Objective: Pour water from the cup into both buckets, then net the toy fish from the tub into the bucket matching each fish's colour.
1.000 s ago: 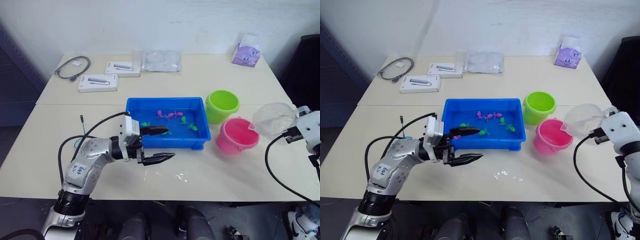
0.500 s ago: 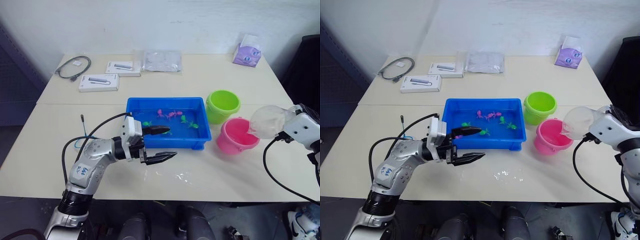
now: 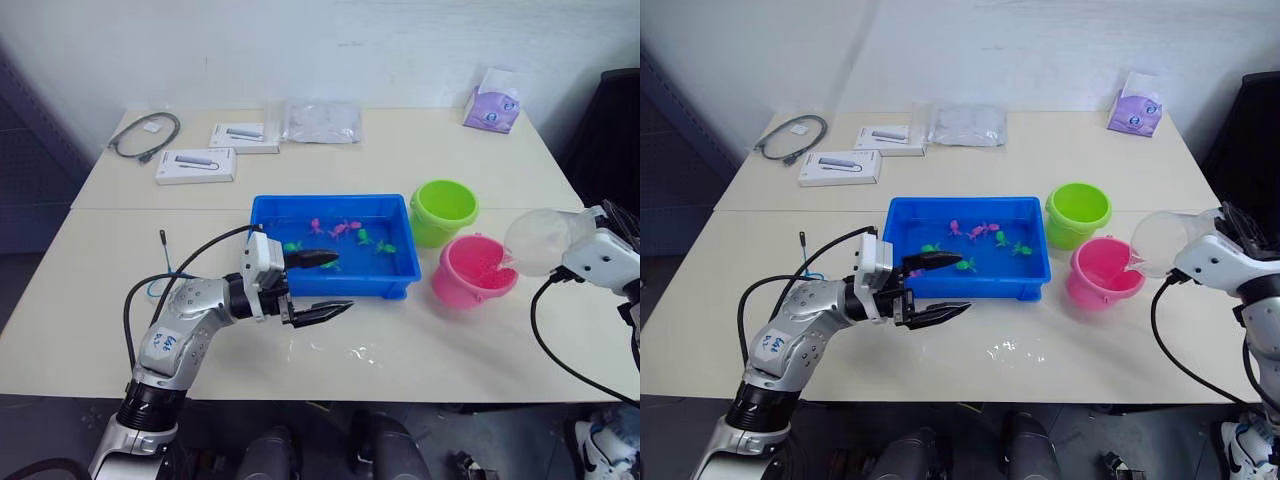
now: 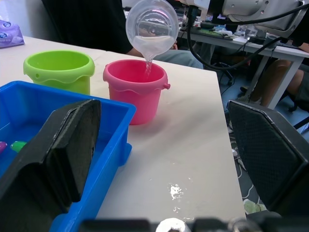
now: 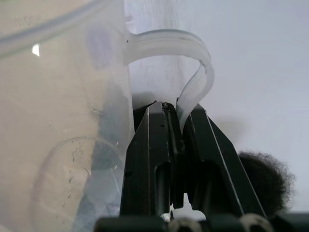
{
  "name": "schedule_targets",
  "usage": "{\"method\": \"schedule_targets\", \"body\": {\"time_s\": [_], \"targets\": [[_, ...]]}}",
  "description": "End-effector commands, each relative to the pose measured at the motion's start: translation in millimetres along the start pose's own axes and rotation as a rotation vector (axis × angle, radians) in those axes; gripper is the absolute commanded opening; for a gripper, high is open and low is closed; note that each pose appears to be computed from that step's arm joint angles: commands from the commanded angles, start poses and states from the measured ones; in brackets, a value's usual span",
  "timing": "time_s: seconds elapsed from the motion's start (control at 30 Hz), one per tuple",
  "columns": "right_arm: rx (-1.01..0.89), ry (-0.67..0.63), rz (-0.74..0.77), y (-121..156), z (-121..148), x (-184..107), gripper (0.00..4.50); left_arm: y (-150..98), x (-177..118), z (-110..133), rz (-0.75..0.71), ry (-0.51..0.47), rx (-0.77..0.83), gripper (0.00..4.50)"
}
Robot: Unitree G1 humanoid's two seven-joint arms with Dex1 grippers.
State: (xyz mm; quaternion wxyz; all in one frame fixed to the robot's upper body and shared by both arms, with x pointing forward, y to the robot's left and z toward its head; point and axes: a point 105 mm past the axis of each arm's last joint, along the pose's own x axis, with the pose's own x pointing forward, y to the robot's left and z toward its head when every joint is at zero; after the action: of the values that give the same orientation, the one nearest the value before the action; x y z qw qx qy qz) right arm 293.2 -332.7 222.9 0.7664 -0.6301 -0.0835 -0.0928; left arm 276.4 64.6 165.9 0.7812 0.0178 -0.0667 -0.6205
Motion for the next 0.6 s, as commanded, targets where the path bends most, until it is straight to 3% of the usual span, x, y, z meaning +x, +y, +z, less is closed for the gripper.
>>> {"method": "schedule_targets", "body": {"time_s": [0.03,0.6], "targets": [[-0.059,-0.032,-0.080,-23.8,4.1,3.2,0.09,-3.3,-1.8,8.7,0.001,-0.020,0.044,4.50],[-0.123,-0.089,-0.103,-31.9,12.6,9.8,0.09,-3.5,0.3,6.8,0.005,-0.023,0.057,4.50]]}}
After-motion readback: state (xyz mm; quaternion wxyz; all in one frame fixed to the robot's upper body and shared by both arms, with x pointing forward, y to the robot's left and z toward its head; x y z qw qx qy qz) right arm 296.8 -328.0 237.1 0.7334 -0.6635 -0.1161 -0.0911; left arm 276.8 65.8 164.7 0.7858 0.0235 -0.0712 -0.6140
